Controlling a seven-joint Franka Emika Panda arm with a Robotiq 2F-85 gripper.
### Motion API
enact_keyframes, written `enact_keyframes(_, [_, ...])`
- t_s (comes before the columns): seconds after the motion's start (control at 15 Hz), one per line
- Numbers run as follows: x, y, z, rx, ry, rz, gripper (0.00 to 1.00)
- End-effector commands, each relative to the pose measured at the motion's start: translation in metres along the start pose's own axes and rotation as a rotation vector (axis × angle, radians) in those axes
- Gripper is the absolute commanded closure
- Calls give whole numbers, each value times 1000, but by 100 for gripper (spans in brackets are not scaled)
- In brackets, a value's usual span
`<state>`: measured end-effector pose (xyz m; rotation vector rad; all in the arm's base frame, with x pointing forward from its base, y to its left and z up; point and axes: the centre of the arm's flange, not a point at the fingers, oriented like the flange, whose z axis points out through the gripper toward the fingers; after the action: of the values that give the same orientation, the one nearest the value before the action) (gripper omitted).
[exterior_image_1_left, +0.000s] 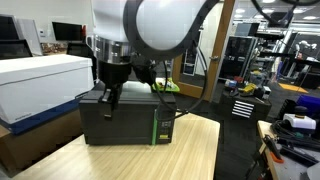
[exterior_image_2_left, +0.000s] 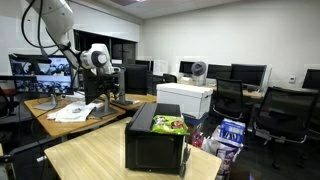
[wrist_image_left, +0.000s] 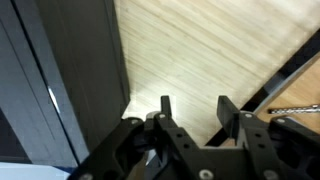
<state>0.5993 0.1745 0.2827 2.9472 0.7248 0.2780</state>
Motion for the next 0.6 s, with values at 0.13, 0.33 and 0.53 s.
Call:
enact_keyframes(0.13, [-36, 17, -65, 164, -29, -157, 3])
enact_keyframes(0.33, [-61, 57, -82, 231, 25, -65, 0])
enact_keyframes(0.53, [-89, 88, -92, 275, 46, -8, 0])
